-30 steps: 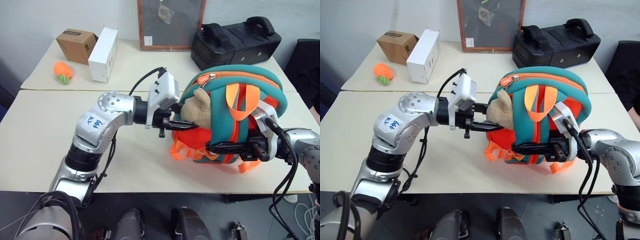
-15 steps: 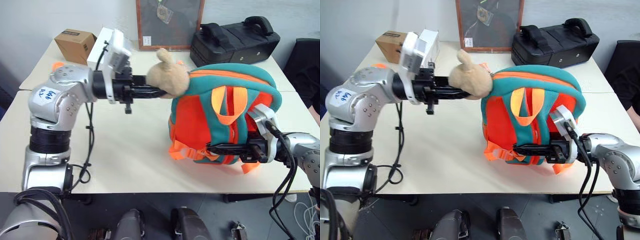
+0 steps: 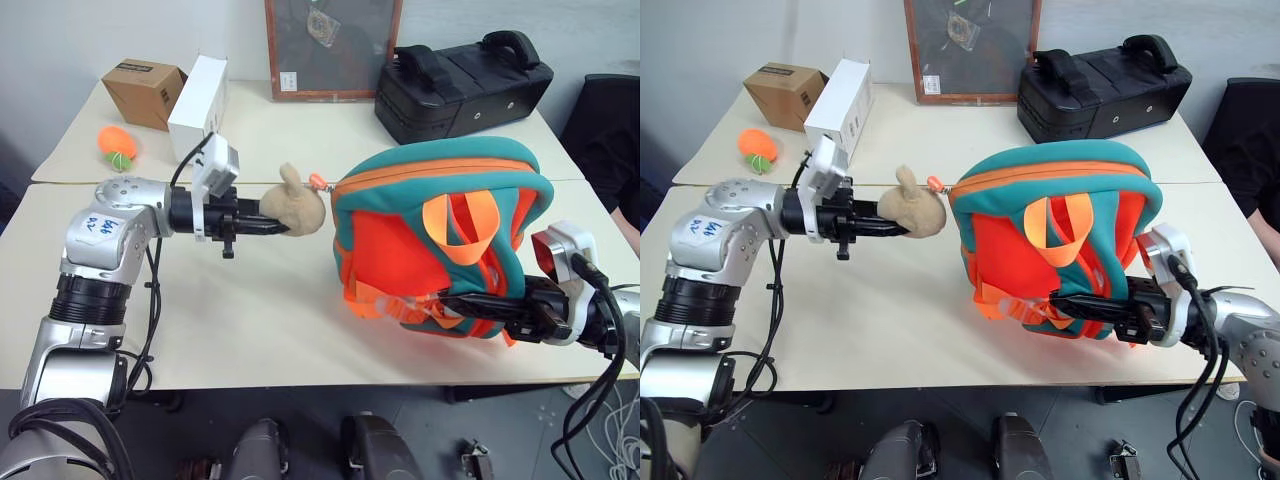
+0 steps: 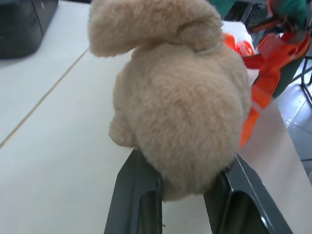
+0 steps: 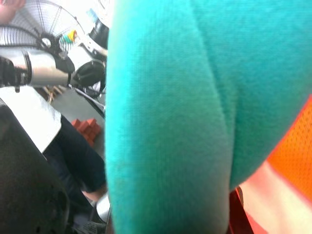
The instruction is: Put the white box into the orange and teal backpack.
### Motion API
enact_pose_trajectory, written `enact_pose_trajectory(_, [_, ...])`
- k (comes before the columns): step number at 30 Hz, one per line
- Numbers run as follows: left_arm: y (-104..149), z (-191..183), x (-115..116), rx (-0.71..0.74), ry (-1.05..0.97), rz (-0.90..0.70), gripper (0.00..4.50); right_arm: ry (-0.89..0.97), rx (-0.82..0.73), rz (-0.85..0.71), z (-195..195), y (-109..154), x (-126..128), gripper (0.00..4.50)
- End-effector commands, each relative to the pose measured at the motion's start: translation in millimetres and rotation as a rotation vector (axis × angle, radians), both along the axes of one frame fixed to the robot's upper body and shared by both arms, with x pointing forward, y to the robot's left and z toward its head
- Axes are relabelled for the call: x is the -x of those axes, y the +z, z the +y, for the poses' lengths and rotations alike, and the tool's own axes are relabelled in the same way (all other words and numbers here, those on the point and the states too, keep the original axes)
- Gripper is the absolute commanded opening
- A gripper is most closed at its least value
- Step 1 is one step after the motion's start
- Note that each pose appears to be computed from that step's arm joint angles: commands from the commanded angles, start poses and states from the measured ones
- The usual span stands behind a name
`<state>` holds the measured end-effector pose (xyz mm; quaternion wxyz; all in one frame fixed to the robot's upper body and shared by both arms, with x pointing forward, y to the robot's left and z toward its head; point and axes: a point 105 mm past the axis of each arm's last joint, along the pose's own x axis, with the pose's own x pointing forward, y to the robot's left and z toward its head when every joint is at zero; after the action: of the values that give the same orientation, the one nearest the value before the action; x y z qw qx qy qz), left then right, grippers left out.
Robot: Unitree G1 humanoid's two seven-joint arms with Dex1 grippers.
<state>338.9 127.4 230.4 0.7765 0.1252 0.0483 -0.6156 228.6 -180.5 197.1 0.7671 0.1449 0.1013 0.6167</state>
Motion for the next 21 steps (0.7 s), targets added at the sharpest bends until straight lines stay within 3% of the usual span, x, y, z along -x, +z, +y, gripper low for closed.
enact_pose_trajectory(1, [33.8,16.4,-8.3,0.100,0.073,-0.015,0.78,-0.061,-0.057,-0.027,-14.9,11.8,-0.3,0.00])
enact_pose_trajectory(4, [26.2,14.4,-1.1,0.055,0.020,0.035,0.78,-0.066,-0.072,-0.029,-17.4,15.0,0.9,0.00])
enact_pose_trajectory(9, [-42.5,-0.8,17.9,-0.184,-0.081,0.084,0.78,-0.017,-0.118,-0.061,-6.5,28.4,8.2,0.00])
enact_pose_trajectory(14, [-84.0,-15.1,0.7,-0.280,-0.023,0.038,0.78,-0.013,-0.121,-0.061,-5.8,28.1,10.8,0.00])
enact_pose_trajectory(21, [-98.3,-70.0,-8.5,-0.189,-0.066,0.017,0.78,-0.015,-0.101,-0.087,2.2,21.0,15.1,0.00])
